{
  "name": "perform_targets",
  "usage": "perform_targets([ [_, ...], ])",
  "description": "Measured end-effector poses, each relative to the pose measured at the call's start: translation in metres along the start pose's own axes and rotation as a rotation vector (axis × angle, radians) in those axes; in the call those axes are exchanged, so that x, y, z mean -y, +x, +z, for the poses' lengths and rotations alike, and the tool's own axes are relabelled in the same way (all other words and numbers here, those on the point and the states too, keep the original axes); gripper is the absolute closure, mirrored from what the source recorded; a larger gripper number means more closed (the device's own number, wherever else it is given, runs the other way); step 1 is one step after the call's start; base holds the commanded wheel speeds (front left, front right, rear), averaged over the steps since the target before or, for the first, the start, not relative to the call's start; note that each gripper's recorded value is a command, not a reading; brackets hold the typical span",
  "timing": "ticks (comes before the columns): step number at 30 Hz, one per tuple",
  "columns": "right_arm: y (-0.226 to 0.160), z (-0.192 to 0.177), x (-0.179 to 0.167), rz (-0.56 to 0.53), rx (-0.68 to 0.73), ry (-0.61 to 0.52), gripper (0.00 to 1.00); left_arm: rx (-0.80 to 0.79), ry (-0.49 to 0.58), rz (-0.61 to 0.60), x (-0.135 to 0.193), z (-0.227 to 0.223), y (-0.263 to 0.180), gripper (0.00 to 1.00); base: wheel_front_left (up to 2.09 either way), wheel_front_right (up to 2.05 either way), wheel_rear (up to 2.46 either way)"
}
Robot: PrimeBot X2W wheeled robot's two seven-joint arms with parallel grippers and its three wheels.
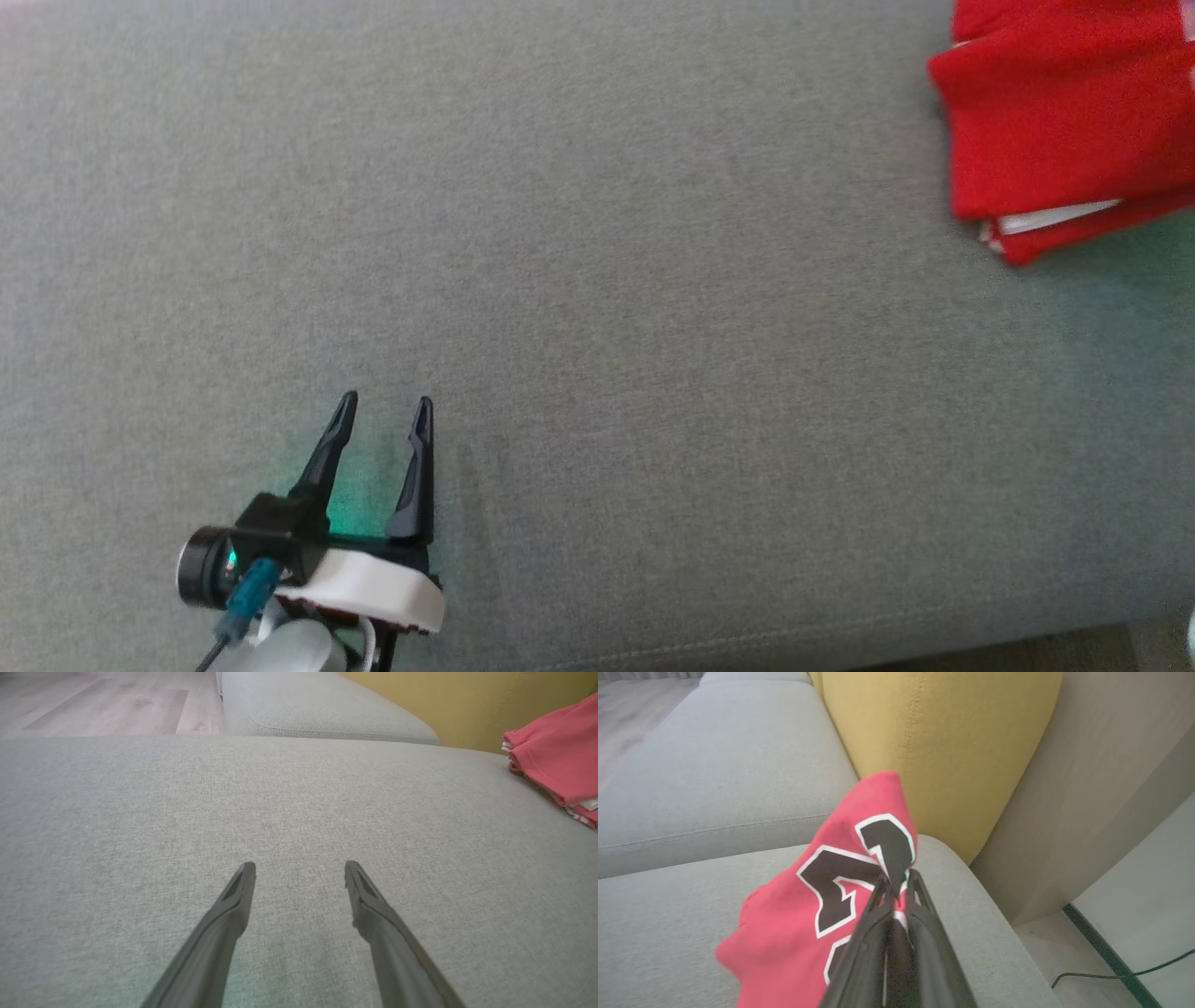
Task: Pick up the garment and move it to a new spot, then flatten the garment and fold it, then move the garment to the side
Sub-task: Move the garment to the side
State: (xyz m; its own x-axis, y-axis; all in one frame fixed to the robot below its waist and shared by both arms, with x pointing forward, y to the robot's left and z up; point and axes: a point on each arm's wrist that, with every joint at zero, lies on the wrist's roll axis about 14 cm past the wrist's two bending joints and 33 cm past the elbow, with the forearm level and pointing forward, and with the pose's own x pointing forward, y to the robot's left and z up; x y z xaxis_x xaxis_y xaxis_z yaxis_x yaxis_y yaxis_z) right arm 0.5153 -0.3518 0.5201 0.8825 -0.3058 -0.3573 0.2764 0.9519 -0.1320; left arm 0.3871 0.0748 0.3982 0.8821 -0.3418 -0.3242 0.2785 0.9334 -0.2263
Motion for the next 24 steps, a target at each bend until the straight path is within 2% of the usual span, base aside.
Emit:
perform_targets([
  [1,0.003,0.0,0.005,-0.016,0.01,-0.003,0.83,-0.003,0.001,0.002,-0.001,-0.001,0.0,0.0,0.0,0.0,0.0],
  [2,0.005,0.002,0.009,-0.029,0.027,-0.008,0.6,-0.006,0.0,0.005,-0.002,-0.002,0.001,0.0,0.0,0.0,0.0],
  [3,0.008,0.006,0.011,-0.038,0.054,-0.01,0.24,-0.011,0.0,0.007,-0.003,-0.002,0.002,0.0,0.0,0.0,0.0],
  [4,0.01,0.012,0.013,-0.047,0.088,-0.005,0.0,-0.008,-0.001,0.008,-0.005,-0.001,0.004,0.0,0.0,0.0,0.0],
  [8,0.017,0.024,0.017,-0.075,0.152,-0.045,0.0,-0.001,-0.001,0.012,-0.007,0.002,0.008,0.0,0.0,0.0,0.0],
  [13,0.02,0.017,0.016,-0.076,0.158,-0.041,0.0,-0.008,0.003,0.014,-0.008,0.001,0.008,0.0,0.0,0.0,0.0],
  [18,0.018,0.014,0.0,-0.031,0.16,-0.065,0.0,0.004,0.017,0.012,-0.008,0.006,0.008,0.0,0.0,0.0,0.0],
  [24,0.004,0.032,-0.021,0.03,0.236,-0.067,0.0,0.051,0.037,0.008,-0.005,0.022,0.004,0.0,0.0,0.0,0.0],
])
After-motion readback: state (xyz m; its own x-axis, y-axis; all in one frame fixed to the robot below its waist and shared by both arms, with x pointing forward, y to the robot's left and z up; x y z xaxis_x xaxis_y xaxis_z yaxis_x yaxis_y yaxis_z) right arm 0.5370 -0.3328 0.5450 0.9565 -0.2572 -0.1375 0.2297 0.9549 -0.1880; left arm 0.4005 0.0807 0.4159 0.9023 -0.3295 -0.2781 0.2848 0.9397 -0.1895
